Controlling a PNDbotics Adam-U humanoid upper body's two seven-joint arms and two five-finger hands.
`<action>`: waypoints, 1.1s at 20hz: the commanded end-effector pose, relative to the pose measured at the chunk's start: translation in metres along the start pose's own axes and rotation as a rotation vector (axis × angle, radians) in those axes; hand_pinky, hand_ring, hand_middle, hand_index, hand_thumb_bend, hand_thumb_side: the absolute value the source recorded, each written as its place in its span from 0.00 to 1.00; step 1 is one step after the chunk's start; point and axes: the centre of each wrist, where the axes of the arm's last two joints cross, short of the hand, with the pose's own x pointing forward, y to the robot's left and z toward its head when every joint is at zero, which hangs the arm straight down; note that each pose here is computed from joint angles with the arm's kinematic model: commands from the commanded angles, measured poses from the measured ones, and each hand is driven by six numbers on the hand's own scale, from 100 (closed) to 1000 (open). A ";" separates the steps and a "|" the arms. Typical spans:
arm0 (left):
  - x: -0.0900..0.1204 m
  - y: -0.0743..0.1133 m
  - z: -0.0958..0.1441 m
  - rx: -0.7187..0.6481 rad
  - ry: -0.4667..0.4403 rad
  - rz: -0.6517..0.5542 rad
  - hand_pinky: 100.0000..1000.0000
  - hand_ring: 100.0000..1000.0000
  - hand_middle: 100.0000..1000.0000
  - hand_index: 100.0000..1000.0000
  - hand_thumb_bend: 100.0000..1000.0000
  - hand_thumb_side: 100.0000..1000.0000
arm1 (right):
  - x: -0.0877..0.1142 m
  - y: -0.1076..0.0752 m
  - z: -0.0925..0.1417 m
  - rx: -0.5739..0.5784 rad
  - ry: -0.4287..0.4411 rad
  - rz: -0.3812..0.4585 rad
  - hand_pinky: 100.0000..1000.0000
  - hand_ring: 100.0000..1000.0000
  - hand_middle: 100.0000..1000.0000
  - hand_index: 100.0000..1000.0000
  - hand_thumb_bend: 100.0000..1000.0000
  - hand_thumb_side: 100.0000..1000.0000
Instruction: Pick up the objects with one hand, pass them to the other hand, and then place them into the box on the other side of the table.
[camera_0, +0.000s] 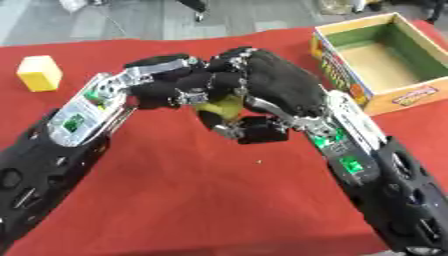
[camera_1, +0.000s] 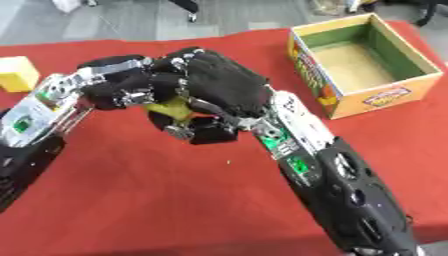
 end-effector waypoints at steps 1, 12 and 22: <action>0.043 0.010 0.005 -0.008 -0.137 -0.085 0.66 0.46 0.44 0.47 0.62 0.62 | -0.008 0.018 0.014 0.113 0.074 0.020 0.47 0.36 0.17 0.64 0.00 0.00; 0.036 0.013 0.022 0.014 -0.139 -0.064 0.67 0.49 0.47 0.50 0.89 0.77 | -0.008 0.021 0.016 0.079 0.121 0.022 0.47 0.36 0.17 0.64 0.00 0.00; 0.031 0.015 0.042 0.057 -0.141 -0.048 0.67 0.49 0.47 0.50 0.90 0.77 | -0.009 0.022 0.017 0.063 0.125 0.016 0.47 0.36 0.17 0.64 0.00 0.00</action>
